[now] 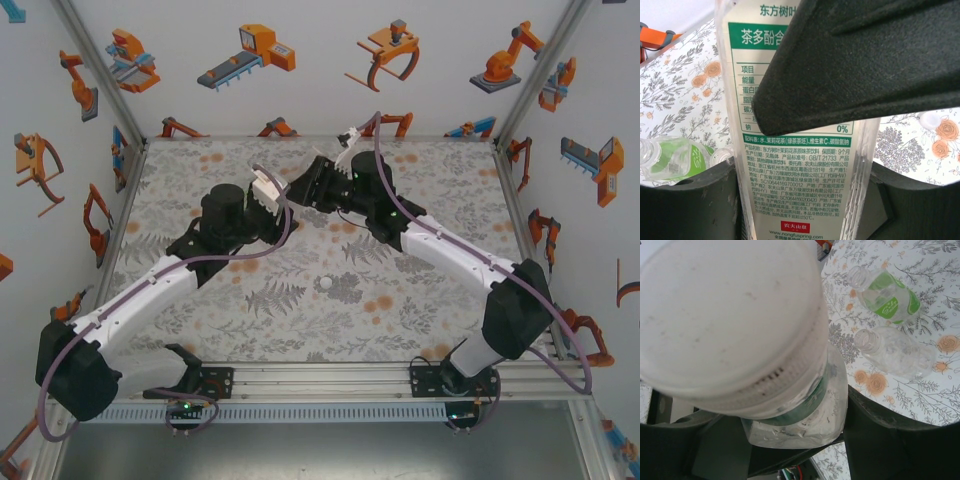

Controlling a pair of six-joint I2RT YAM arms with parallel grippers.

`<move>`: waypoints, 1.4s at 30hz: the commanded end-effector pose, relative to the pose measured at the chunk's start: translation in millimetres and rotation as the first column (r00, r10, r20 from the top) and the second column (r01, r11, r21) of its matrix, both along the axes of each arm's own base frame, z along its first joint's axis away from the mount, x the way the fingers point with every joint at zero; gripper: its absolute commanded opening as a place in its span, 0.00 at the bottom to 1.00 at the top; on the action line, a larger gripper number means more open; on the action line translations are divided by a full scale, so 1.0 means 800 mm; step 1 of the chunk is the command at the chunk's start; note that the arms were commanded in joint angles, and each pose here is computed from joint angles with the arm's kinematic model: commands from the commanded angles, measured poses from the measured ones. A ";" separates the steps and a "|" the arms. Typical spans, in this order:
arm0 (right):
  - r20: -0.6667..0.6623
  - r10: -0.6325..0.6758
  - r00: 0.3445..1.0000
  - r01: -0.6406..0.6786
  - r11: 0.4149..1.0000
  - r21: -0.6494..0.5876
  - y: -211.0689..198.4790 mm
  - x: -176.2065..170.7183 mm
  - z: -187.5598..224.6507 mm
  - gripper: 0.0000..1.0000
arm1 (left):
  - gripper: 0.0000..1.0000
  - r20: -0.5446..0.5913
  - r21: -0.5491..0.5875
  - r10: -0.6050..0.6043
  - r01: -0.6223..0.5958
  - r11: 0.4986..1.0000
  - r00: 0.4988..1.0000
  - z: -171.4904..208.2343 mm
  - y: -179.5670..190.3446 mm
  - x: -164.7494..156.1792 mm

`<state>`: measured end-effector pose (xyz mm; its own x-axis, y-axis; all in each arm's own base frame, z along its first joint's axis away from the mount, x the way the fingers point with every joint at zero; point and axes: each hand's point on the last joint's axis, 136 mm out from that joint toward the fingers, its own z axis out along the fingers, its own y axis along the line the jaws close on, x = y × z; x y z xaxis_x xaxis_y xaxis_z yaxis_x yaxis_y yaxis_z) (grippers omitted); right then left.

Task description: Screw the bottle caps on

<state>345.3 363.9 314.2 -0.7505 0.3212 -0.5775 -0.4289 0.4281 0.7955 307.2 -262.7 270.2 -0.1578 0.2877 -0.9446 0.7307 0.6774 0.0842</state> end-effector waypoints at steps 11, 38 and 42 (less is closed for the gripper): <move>0.132 -0.114 0.985 0.124 0.990 -0.072 -0.059 0.049 -0.004 0.40 | 0.76 0.065 -0.064 0.020 -0.016 0.998 0.998 0.051 0.016 -0.020; 0.649 -0.093 0.755 0.493 0.733 -0.468 -0.204 0.207 -0.121 0.28 | 0.90 -0.116 0.024 0.374 -0.374 0.927 0.920 0.015 0.171 -0.016; 0.608 -0.103 0.787 0.485 0.713 -0.506 -0.222 0.225 -0.148 0.28 | 0.90 -0.098 0.013 0.378 -0.378 0.926 0.921 0.000 0.174 -0.019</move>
<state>509.4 195.2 172.3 -0.2888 -0.0840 -0.9537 -0.4495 0.8914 0.0576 294.9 -121.5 279.0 -0.3635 0.1461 -0.9201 0.3902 0.9207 -0.0079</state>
